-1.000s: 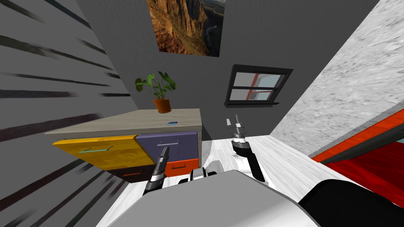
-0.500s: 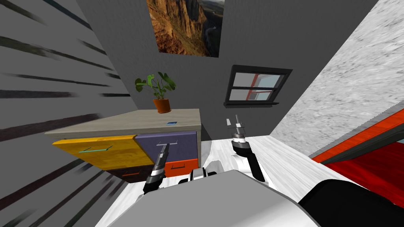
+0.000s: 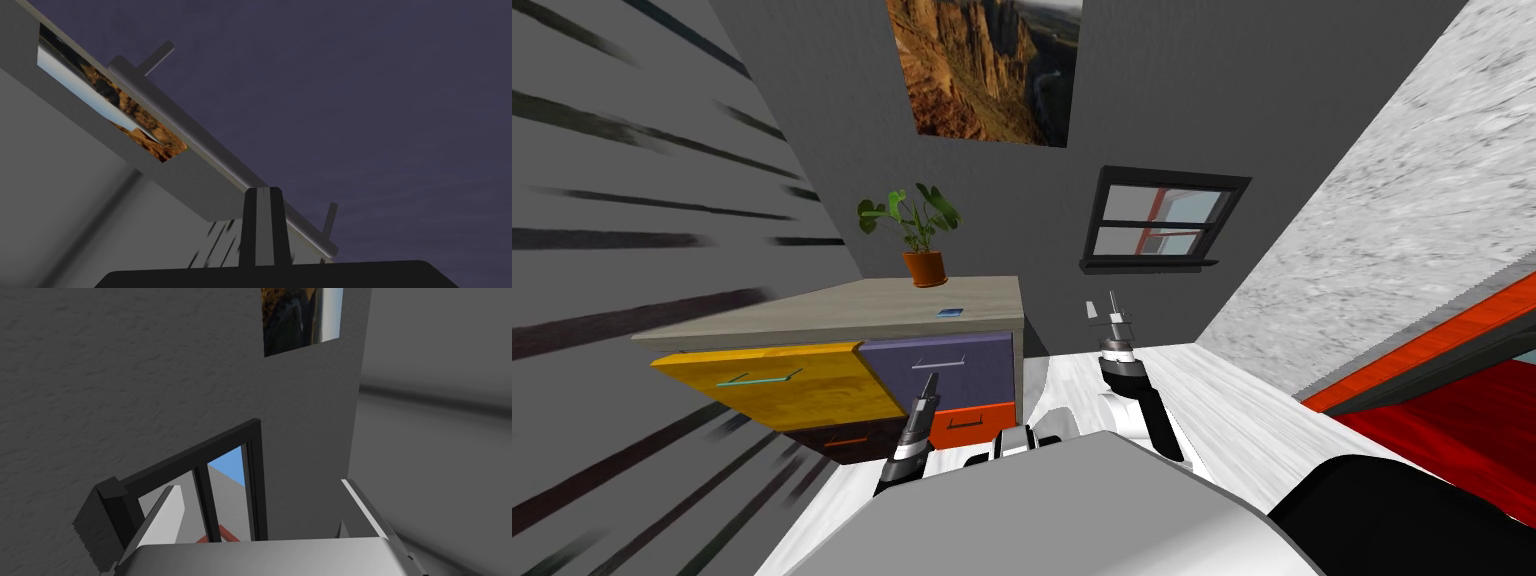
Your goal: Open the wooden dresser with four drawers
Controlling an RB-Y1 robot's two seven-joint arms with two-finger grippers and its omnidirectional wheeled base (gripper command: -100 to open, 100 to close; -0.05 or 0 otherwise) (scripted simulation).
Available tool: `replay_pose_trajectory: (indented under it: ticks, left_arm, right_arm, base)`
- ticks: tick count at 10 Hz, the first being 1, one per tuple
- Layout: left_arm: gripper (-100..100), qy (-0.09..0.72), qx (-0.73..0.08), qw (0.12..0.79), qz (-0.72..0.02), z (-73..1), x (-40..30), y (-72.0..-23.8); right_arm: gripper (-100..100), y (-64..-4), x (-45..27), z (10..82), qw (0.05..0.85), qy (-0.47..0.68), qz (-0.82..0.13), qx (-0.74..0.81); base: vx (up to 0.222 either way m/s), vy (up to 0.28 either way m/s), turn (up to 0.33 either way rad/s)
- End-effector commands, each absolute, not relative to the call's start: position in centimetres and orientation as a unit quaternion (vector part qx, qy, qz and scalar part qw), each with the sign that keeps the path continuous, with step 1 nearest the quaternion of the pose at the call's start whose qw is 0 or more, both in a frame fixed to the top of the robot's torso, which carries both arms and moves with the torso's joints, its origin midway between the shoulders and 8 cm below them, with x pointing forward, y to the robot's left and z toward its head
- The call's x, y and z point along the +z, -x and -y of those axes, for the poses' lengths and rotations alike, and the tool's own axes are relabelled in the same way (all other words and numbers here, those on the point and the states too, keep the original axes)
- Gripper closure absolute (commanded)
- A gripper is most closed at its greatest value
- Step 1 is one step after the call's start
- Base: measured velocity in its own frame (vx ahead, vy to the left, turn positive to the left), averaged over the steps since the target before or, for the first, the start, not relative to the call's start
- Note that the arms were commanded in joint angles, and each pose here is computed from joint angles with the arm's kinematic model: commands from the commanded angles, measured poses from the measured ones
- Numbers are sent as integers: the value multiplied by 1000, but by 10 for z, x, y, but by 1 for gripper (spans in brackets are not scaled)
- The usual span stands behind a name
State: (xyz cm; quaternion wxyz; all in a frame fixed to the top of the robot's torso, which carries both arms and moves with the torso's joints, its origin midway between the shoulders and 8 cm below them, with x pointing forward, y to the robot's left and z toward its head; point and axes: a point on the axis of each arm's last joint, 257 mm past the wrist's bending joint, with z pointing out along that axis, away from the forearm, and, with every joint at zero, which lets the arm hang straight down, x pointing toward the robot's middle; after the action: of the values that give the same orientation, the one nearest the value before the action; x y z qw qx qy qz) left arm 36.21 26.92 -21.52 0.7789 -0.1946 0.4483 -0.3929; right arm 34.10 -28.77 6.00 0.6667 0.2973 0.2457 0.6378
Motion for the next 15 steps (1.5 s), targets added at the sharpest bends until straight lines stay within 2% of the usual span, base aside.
replay_pose_trajectory:
  ticks: [1, 7, 12, 15]
  left_arm:
    - [-100, 174, -388, 779, -461, -278, -214, -362]
    - [-100, 144, -380, 778, -479, -291, -203, -372]
    - [-100, 196, -396, 778, -447, -270, -202, -377]
    - [-100, 192, -395, 778, -450, -276, -193, -390]
  right_arm:
    - [0, -341, 60, 288, 667, -297, -246, 638]
    - [0, -341, 60, 288, 667, -297, -246, 638]
    - [0, -341, 60, 288, 667, -297, -246, 638]
    - [0, -341, 60, 288, 667, -297, -246, 638]
  base:
    - [0, 0, 0]
    - [-18, -44, 4]
    - [-13, -43, 3]
    - [0, -8, 3]
